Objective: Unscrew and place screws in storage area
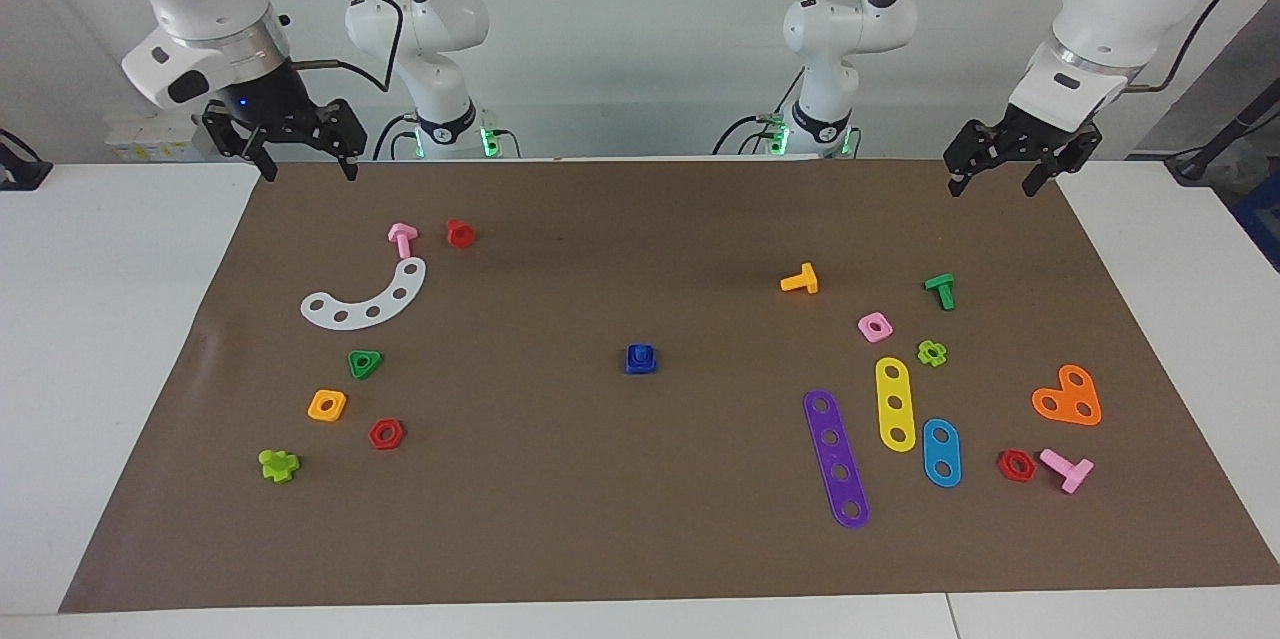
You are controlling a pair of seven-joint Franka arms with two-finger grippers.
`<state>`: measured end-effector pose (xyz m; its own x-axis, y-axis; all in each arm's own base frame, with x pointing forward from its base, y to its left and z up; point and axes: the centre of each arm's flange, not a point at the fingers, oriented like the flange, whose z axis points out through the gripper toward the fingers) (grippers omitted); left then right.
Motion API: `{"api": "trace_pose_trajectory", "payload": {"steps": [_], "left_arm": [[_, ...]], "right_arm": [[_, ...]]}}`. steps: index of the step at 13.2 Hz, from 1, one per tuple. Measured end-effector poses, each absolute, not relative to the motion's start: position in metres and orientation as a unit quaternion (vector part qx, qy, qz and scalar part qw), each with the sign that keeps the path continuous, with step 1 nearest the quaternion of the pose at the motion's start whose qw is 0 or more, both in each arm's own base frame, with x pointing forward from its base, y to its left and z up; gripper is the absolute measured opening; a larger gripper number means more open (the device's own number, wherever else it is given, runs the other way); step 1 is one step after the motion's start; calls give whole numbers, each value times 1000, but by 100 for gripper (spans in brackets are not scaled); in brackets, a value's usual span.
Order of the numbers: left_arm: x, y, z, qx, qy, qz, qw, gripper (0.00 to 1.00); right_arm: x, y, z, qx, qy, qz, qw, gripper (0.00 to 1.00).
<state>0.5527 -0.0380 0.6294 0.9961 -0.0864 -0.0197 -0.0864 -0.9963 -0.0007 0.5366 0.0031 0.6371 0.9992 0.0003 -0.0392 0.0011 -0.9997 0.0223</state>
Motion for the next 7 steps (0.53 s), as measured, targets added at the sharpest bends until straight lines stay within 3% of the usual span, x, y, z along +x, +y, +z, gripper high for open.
{"api": "trace_pose_trajectory", "payload": {"steps": [7], "left_arm": [[553,-41,628,-999,48,11,1,100]], "right_arm": [[537,3,637,1000,0,-20,11,100]]}}
